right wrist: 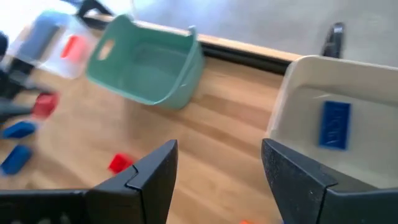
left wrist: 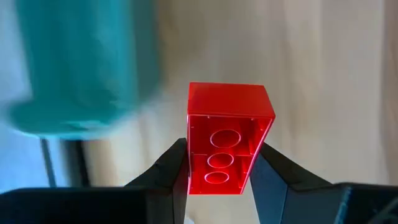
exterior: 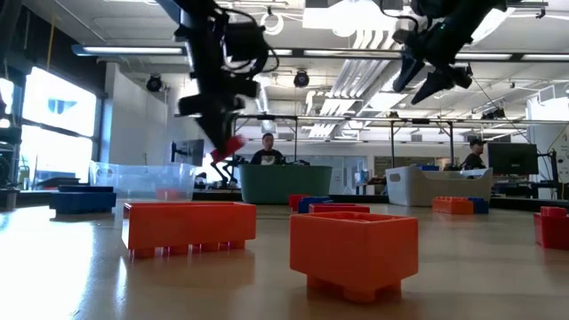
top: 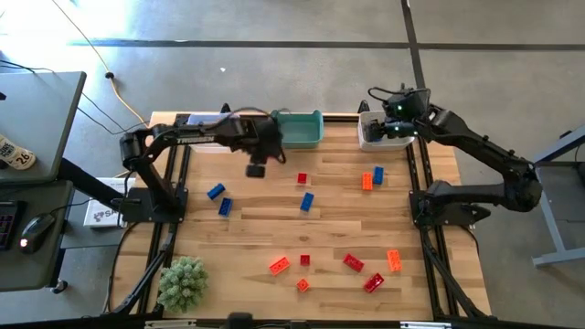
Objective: Sort & place blocks by color
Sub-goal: Put the red game piece into the green bin
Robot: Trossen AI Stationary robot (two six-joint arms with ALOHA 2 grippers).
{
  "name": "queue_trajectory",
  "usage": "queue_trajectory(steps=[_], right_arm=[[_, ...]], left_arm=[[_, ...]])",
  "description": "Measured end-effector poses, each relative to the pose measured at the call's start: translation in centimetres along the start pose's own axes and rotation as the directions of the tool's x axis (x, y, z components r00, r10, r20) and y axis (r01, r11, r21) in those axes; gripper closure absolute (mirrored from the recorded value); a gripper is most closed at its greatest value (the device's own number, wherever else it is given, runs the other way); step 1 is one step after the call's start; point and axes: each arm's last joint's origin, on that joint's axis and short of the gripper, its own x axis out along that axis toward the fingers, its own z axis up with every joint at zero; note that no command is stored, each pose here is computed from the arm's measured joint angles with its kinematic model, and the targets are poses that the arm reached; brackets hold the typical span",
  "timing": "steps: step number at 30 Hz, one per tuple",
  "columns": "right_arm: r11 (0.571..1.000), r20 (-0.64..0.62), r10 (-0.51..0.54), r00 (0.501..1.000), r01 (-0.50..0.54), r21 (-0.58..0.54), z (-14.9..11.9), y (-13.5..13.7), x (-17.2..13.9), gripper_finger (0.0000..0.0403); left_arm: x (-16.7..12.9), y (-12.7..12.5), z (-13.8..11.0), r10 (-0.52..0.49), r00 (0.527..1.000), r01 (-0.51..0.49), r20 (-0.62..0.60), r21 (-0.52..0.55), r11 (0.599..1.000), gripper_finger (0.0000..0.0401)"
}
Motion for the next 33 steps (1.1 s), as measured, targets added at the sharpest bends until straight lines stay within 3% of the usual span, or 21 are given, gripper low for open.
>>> queue_trajectory(steps=[9, 16, 28, 33], right_arm=[[0.997, -0.042, 0.073, 0.996, -0.074, -0.001, -1.8, 2.8, -0.2, 0.0181], [0.998, -0.025, 0.061, 0.998, -0.061, 0.005, -2.9, 4.3, -0.5, 0.0181], [0.995, -0.028, 0.096, 0.995, -0.095, 0.025, -4.0, 5.7, -0.9, 0.0181], [0.994, -0.035, 0.105, 0.994, -0.104, 0.034, -4.3, 5.9, -1.0, 0.0181]], left_arm=[[-1.8, 5.0, 2.1, 0.205, 0.936, -0.166, 0.286, -0.157, 0.974, 0.0296], [-1.7, 8.0, 1.9, 0.316, 0.868, -0.229, 0.383, -0.255, 0.939, 0.0296], [3.5, 8.9, 1.5, 0.243, 0.919, -0.152, 0.311, -0.289, 0.945, 0.0295], [4.4, 8.7, 1.6, 0.23, 0.927, -0.145, 0.297, -0.284, 0.948, 0.0242]])
